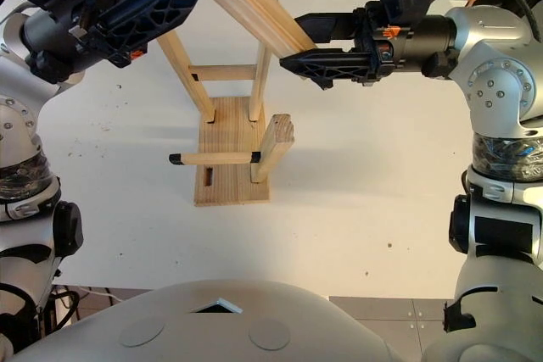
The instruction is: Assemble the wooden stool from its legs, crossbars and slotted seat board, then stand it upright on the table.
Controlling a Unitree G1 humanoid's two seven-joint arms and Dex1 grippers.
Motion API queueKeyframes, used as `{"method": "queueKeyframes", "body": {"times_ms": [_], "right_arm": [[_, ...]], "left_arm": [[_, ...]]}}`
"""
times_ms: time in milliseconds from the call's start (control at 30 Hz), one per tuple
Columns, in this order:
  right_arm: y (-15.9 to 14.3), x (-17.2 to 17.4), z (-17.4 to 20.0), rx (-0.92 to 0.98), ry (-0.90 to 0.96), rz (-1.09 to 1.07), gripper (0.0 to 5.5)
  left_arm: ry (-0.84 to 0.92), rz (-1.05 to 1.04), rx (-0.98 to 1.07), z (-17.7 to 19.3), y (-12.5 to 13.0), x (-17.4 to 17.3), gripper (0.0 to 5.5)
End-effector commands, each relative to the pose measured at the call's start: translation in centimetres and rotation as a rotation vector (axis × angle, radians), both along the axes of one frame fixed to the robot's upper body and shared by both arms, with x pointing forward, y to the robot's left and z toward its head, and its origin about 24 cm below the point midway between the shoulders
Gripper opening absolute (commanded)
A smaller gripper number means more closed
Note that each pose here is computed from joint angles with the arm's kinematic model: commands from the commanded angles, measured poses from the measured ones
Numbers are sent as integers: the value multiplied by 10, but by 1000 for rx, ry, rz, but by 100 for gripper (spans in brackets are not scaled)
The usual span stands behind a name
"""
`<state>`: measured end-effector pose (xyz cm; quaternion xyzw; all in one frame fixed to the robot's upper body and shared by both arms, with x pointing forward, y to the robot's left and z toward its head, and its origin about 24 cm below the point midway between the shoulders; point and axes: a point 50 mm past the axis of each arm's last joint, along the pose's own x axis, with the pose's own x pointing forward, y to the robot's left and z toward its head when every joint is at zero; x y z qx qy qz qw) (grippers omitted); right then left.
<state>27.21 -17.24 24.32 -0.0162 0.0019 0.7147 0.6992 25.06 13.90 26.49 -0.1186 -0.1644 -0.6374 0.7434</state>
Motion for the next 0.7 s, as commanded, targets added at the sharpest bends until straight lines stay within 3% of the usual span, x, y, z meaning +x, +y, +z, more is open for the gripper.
{"method": "queueKeyframes", "body": {"times_ms": [33, 533, 700], "right_arm": [[6, -2, 7, -10, -26, 33, 206], [15, 0, 2, -103, -29, 85, 206], [14, 1, 4, -119, -31, 93, 206]], "left_arm": [[-30, -32, 21, 3, -2, -1, 307], [-56, -65, 90, -4, -13, -8, 307], [-62, -106, 88, -7, -8, -15, 230]]}}
